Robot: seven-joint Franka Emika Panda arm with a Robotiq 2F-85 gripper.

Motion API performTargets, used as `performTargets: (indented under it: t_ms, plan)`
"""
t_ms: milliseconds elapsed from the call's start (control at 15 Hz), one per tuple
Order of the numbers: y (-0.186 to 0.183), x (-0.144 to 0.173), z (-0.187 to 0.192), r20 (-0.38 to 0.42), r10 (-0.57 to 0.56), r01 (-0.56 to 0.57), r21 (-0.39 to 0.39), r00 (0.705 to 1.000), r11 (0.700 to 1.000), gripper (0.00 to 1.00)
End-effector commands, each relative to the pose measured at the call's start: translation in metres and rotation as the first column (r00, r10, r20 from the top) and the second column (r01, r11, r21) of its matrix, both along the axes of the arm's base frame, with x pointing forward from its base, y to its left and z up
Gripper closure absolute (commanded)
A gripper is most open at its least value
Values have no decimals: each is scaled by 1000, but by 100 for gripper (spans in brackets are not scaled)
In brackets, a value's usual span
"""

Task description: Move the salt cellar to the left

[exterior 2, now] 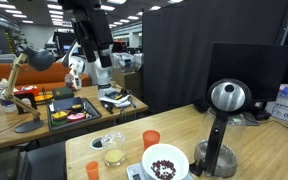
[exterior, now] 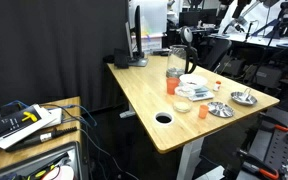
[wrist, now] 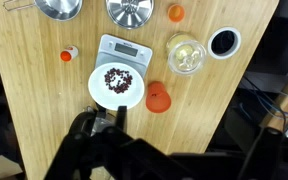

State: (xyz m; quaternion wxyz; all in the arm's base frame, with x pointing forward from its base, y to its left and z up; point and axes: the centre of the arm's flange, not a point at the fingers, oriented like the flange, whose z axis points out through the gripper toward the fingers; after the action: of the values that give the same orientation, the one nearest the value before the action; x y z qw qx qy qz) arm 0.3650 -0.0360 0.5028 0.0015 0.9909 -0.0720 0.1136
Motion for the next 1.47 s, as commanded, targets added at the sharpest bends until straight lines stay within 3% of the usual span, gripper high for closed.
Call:
performTargets:
  t_ms: [0, 600, 933, 1267, 1333, 1400]
  plan:
    - [0, 0, 0, 0, 0, 0, 0, 1000, 1000, 0]
    - [-4, 8, 0, -4, -18, 18, 11, 1000, 1000, 0]
    - [-31, 37, -7, -43, -150, 151, 42, 988, 988, 0]
    - [-72, 69, -32, -95, -297, 298, 3, 950, 954, 0]
    - [-76, 72, -40, -106, -315, 315, -13, 943, 949, 0]
    - [-71, 57, -36, -92, -278, 281, 20, 956, 959, 0]
